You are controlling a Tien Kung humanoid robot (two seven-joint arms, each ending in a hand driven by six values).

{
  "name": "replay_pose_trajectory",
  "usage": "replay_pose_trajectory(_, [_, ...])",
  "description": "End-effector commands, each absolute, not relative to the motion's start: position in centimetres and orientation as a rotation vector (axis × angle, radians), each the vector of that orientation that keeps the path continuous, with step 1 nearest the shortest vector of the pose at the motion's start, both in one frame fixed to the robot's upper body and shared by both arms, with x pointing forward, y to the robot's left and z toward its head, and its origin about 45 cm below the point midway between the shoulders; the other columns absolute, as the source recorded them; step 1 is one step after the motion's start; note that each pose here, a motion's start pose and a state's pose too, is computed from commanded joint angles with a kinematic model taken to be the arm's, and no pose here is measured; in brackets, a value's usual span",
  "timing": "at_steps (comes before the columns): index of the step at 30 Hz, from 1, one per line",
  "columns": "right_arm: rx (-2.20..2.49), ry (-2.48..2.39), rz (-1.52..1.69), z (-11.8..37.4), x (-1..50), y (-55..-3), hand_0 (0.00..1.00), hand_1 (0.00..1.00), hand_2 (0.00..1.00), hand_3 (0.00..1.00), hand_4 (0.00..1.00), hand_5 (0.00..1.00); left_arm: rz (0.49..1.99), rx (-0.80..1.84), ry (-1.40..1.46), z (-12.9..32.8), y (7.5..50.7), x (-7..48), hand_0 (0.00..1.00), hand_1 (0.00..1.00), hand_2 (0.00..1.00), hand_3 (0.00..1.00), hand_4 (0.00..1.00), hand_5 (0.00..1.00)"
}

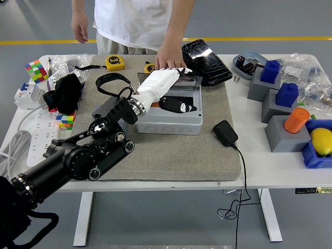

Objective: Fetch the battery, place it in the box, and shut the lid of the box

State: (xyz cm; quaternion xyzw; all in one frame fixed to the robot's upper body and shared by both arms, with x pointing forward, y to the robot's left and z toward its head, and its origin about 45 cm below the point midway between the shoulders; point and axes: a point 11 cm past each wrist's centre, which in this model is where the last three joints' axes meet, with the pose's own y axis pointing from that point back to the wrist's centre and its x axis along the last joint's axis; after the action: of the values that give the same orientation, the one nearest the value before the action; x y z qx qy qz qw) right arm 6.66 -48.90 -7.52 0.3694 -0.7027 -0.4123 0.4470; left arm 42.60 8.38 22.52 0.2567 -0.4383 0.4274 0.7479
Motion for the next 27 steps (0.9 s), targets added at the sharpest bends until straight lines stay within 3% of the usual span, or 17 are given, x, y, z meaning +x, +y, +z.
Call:
replay_pose_trajectory(18, [0.915, -1.741, -1.019, -7.5, 6.7, -49.0, 0.555, 0.59, 0.58, 0.543, 0.92, 0.485, 0.858, 0.617, -0.869, 19.4, 9.3, 39.4, 0.728, 0.696, 0.739, 0.771, 0.998, 0.383])
replay_pose_trajectory(27, [0.913, -1.744, -1.017, -7.4, 6.7, -49.1, 0.555, 0.59, 0.58, 0.543, 0.92, 0.484, 0.908, 0.546, -0.837, 20.8, 10.2, 39.0, 0.727, 0.695, 0.734, 0.768, 0.998, 0.384])
